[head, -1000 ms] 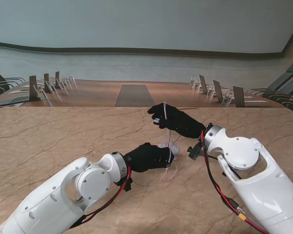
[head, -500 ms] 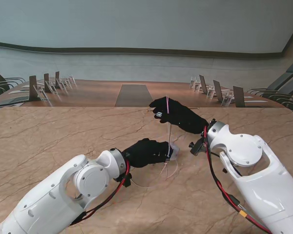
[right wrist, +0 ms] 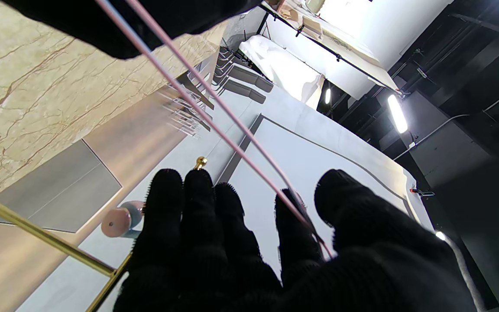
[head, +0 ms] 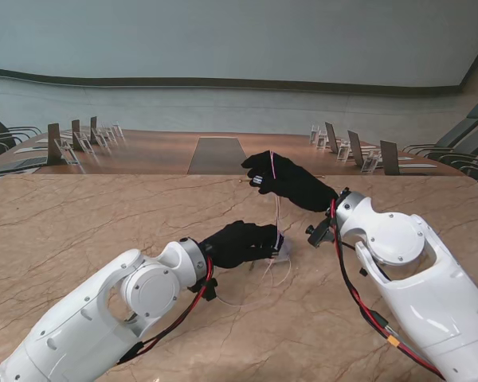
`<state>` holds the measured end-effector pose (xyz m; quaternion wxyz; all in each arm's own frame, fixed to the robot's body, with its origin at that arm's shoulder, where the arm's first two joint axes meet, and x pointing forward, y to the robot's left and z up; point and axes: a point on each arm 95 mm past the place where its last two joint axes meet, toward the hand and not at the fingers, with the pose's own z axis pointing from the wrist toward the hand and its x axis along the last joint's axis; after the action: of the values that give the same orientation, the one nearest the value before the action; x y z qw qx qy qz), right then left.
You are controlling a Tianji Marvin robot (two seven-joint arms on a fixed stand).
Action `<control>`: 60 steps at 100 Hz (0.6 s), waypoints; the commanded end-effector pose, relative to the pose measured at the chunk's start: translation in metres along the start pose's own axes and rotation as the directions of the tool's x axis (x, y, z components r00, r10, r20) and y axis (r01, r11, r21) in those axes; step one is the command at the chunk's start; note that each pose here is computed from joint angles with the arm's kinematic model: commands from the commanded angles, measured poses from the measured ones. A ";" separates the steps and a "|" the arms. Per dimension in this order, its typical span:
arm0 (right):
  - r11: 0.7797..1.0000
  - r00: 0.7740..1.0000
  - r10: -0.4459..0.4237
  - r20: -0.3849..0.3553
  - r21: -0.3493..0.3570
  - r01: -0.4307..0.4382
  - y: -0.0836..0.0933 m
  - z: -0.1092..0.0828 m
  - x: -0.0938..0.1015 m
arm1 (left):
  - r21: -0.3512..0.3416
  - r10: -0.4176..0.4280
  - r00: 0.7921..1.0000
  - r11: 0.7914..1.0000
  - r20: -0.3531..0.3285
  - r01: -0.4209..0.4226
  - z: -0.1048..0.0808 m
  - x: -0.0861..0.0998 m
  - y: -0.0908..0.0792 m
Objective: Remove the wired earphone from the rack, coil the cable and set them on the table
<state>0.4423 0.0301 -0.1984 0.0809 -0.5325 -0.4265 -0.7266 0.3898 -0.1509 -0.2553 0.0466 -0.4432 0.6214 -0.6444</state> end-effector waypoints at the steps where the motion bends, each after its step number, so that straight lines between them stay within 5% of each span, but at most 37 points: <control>1: 1.000 1.000 0.001 -0.018 -0.001 -0.001 -0.001 0.003 0.004 | 0.009 -0.006 1.000 1.000 -0.005 0.006 0.001 0.002 -0.003; 60: 1.000 0.999 -0.008 -0.036 -0.009 0.008 0.006 0.013 0.004 | 0.043 -0.010 1.000 0.999 -0.011 0.011 0.002 -0.002 -0.015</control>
<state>0.4517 0.0340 -0.1926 0.0819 -0.5216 -0.4275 -0.7338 0.3989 -0.1466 -0.2449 0.0509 -0.4410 0.6081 -0.6581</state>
